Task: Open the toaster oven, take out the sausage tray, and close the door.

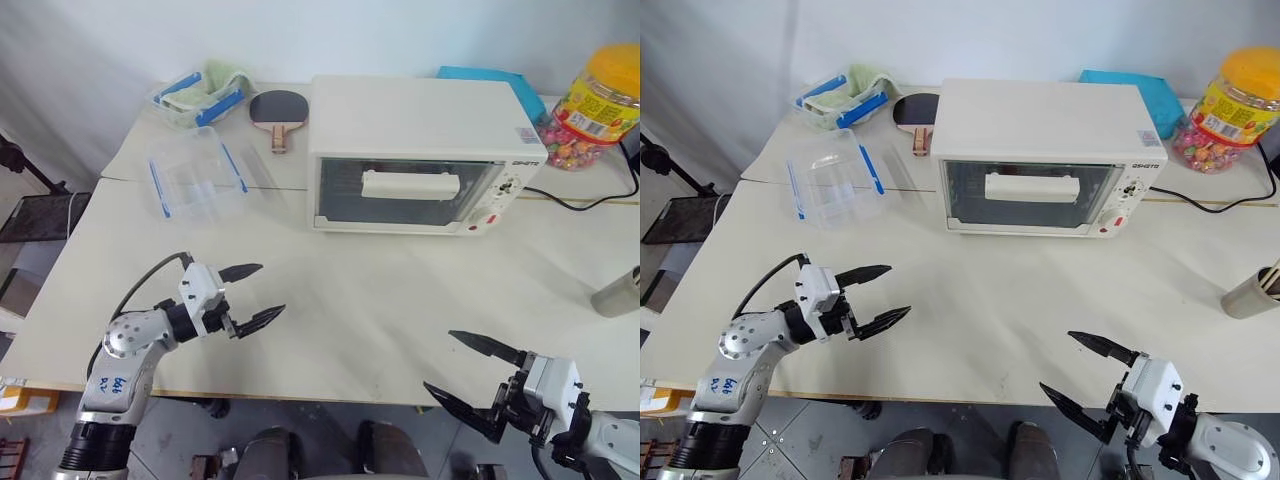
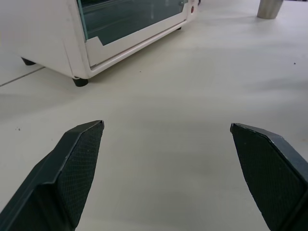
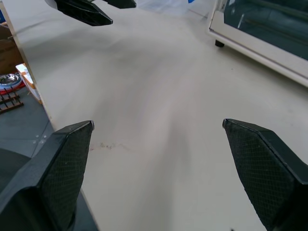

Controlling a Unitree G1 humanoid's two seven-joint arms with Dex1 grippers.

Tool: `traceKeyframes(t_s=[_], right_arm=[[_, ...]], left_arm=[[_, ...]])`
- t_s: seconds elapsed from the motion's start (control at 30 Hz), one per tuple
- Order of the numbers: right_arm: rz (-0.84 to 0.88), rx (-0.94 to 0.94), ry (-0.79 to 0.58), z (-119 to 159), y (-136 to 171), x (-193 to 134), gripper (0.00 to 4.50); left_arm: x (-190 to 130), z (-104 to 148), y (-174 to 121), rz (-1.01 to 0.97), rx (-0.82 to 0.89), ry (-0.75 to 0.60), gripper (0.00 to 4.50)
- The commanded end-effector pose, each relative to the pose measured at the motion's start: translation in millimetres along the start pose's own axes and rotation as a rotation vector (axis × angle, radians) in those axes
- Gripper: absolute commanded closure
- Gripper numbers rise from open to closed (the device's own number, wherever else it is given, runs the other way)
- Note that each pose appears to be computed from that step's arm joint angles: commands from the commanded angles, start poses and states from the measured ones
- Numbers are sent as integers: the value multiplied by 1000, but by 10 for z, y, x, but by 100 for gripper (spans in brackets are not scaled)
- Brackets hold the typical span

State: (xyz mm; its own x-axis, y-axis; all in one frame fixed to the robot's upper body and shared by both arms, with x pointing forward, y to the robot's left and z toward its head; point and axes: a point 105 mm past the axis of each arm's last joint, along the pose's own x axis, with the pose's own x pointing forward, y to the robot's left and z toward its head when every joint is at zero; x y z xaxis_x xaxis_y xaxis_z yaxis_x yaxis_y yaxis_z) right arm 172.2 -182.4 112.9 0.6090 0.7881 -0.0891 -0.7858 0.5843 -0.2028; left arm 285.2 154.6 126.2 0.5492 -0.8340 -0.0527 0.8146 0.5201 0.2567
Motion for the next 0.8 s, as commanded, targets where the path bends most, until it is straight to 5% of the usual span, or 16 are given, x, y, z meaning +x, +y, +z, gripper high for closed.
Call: traceKeyframes(t_s=[0.03,0.33,0.8], right_arm=[[11,-7,-26,103,-33,9,0],[-80,234,-240,700,-718,554,0],[-122,150,-297,904,-1399,805,0]], left_arm=[[3,65,32,-8,27,-16,2],[-270,499,144,-70,-129,-195,2],[-228,739,26,-127,-223,-231,2]])
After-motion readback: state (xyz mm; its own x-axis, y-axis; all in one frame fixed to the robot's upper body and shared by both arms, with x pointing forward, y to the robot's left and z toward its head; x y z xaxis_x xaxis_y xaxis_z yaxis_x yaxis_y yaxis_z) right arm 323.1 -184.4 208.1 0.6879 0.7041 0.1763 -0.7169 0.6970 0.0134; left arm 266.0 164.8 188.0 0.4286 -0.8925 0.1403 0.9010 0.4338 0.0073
